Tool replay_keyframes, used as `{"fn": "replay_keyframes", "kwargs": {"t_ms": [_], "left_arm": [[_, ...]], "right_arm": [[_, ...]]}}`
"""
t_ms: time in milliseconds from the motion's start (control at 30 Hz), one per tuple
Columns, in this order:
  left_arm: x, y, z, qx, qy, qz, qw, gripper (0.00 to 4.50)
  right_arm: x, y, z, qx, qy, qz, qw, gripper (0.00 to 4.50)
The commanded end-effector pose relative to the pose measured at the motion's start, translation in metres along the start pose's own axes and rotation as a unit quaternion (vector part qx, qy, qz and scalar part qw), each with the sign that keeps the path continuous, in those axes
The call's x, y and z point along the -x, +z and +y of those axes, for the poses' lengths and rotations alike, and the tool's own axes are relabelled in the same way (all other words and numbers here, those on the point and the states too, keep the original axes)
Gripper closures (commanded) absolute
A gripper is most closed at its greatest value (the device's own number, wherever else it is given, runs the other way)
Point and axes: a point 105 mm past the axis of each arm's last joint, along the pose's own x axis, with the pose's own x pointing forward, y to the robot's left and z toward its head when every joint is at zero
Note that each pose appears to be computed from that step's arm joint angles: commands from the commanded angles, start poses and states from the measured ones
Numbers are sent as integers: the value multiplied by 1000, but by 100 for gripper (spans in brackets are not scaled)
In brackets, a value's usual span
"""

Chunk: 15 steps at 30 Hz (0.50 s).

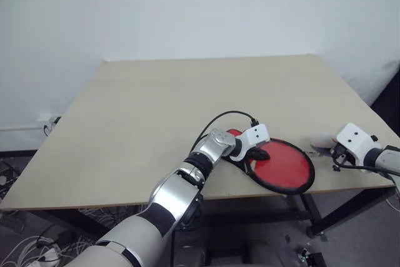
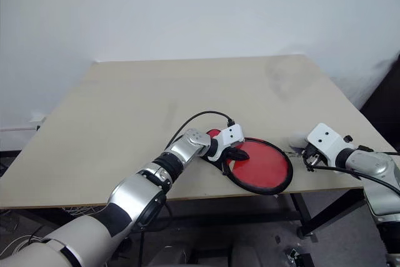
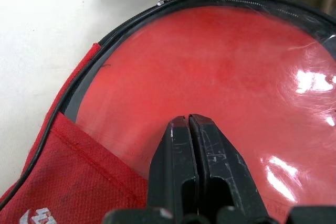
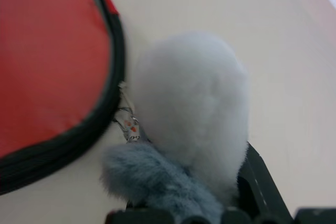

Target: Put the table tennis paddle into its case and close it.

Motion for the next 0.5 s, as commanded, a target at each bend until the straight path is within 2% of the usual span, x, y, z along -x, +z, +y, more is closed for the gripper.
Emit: {"fn": "replay_keyframes", "kwargs": {"t_ms": [33,500], "left_arm": [[2,-35,-5,23,-2,66,998,450],[-1,-33,-5,21,-2,65,998,450]], "right_arm": [[15,7,-15,20,-18,-3,1000,410],[36,-5,-17,50,21,40,998,410]]}}
